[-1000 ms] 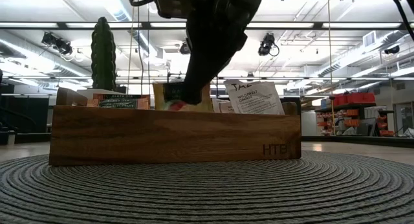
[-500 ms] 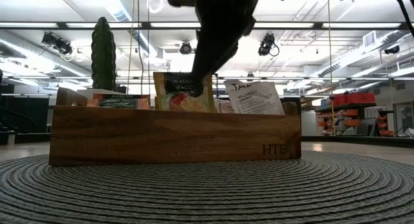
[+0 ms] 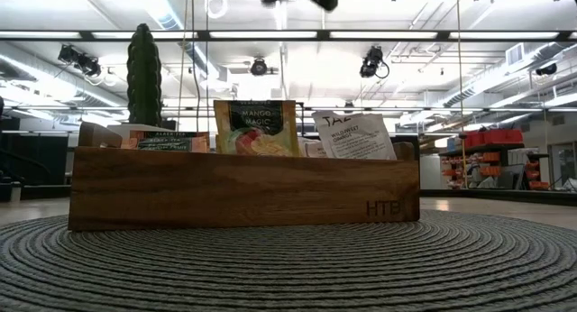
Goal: Pick & Place Tea
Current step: Put the orange tea bag into the left section of the wooden organizer
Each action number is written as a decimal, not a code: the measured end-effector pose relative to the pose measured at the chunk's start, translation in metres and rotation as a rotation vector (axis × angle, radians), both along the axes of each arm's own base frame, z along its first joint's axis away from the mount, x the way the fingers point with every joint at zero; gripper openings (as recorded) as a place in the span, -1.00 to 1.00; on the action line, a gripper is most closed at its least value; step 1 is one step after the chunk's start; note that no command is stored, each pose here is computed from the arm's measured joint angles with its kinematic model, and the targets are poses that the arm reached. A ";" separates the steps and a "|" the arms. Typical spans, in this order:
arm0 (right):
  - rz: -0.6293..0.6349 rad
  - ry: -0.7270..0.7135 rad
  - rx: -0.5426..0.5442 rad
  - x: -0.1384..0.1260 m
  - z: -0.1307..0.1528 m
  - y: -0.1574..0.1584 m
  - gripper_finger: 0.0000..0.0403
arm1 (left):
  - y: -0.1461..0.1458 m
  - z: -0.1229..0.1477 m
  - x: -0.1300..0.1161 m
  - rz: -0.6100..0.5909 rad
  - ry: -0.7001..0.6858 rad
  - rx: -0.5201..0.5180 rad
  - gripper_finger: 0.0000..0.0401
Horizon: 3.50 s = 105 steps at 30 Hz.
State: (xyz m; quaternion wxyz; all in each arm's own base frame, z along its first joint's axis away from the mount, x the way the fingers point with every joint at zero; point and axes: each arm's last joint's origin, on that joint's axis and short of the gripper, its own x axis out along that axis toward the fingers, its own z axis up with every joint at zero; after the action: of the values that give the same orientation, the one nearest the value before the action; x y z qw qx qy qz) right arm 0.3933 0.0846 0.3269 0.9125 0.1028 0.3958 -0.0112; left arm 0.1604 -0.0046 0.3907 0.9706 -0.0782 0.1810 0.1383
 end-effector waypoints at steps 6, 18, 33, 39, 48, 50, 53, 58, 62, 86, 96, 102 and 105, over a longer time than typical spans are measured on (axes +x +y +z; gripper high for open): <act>-0.063 -0.125 0.063 -0.019 0.038 -0.016 -0.17 | -0.003 -0.023 0.039 -0.014 0.161 0.065 -0.50; -0.216 -0.353 0.035 -0.084 0.111 -0.035 -0.29 | 0.034 -0.077 0.085 0.080 0.447 -0.208 -0.50; -0.335 -0.398 0.028 -0.128 0.135 -0.046 -0.31 | 0.105 -0.113 0.145 0.126 0.722 -0.208 -0.50; -0.335 -0.396 0.031 -0.128 0.135 -0.046 -0.31 | 0.134 -0.122 0.165 0.113 0.800 -0.169 -0.46; -0.348 -0.419 0.052 -0.147 0.145 -0.049 -0.31 | 0.153 -0.134 0.183 0.209 0.855 -0.067 0.06; -0.367 -0.417 0.041 -0.153 0.146 -0.051 -0.31 | 0.158 -0.139 0.185 0.235 0.865 -0.070 0.14; -0.386 -0.392 0.042 -0.158 0.145 -0.052 -0.31 | 0.164 -0.150 0.189 0.242 0.882 -0.085 0.19; -0.394 -0.384 0.049 -0.161 0.145 -0.053 -0.31 | 0.174 -0.169 0.192 0.247 0.924 -0.115 0.20; -0.399 -0.381 0.053 -0.162 0.145 -0.053 -0.31 | 0.179 -0.178 0.195 0.250 0.928 -0.126 0.20; -0.417 -0.327 0.024 -0.164 0.140 -0.054 -0.31 | 0.207 -0.227 0.195 0.191 1.018 -0.194 0.20; -0.437 -0.332 0.009 -0.164 0.140 -0.055 -0.31 | 0.213 -0.230 0.194 0.163 1.022 -0.162 0.20; -0.439 -0.332 0.011 -0.164 0.140 -0.055 -0.31 | 0.217 -0.236 0.194 0.148 1.032 -0.165 0.16; -0.439 -0.333 0.011 -0.164 0.140 -0.055 -0.31 | 0.217 -0.244 0.193 0.122 1.054 -0.188 0.11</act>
State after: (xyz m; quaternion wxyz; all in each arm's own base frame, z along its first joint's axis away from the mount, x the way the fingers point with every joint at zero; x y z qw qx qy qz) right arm 0.2289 0.0297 0.4667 0.9401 0.1916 0.2088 -0.1897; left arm 0.3538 0.2126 0.1469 0.7269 -0.0954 0.6505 0.1983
